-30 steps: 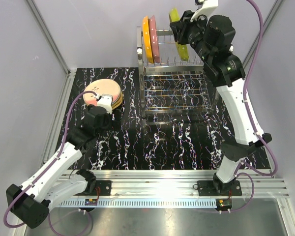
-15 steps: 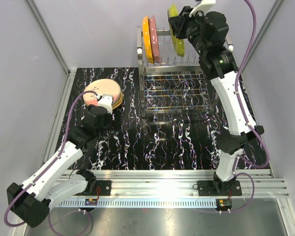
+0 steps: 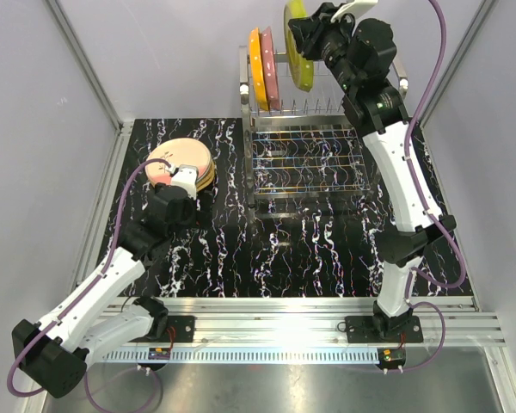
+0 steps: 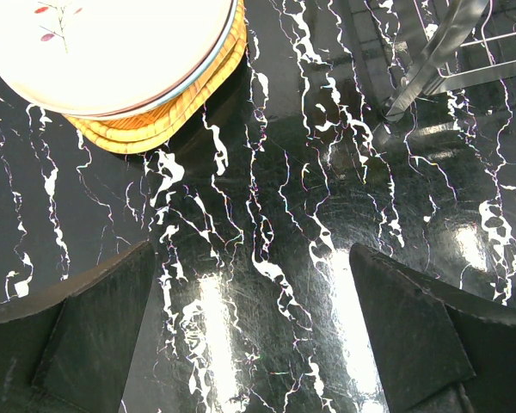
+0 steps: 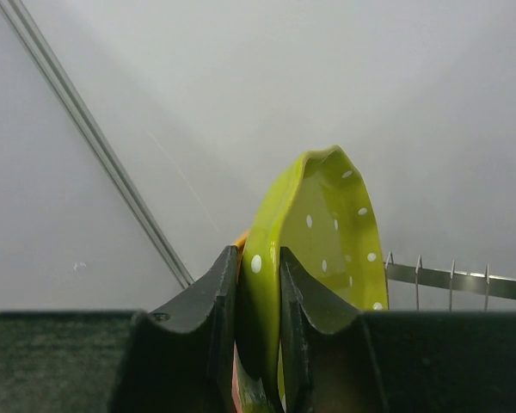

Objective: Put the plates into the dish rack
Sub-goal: Insert the plate into the dish rack, then grab a plate with the left arm

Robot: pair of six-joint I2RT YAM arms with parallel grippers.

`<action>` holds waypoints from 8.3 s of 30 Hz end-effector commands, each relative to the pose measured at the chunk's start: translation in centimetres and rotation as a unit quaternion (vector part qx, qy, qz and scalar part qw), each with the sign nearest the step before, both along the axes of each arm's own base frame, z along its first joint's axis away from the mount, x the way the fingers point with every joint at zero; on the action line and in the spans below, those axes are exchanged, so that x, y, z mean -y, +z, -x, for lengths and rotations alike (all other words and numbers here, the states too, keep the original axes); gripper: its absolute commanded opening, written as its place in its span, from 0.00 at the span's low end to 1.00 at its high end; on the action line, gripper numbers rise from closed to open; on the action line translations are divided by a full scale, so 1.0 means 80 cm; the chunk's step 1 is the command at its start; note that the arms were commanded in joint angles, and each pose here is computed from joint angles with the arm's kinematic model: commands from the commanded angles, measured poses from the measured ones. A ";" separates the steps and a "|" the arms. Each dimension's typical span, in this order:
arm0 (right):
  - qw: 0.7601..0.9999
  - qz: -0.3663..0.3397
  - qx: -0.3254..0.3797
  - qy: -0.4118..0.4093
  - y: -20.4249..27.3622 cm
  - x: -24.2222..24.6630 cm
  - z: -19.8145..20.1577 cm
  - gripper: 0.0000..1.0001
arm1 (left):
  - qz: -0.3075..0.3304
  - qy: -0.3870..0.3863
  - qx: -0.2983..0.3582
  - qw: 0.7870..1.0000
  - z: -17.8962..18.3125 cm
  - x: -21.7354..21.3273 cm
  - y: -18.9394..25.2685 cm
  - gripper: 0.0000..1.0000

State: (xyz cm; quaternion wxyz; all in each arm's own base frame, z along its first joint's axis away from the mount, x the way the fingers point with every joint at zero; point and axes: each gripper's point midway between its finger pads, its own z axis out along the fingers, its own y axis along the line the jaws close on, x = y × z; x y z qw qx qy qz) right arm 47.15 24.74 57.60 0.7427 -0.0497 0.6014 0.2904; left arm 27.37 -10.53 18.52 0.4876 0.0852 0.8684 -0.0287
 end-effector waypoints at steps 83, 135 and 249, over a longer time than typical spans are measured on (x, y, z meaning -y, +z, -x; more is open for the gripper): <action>0.989 -0.124 0.047 -0.060 0.013 -0.002 -0.001 0.44 | 0.029 -0.016 0.021 0.999 -0.004 0.012 0.017 0.99; 0.944 0.078 -0.179 0.264 -0.379 0.034 0.402 0.32 | 0.136 0.167 0.001 0.976 -0.049 -0.066 0.028 0.99; 0.931 0.102 -0.305 0.171 -0.514 0.051 0.377 0.30 | 0.317 0.339 -0.062 0.884 -0.167 -0.207 -0.068 0.19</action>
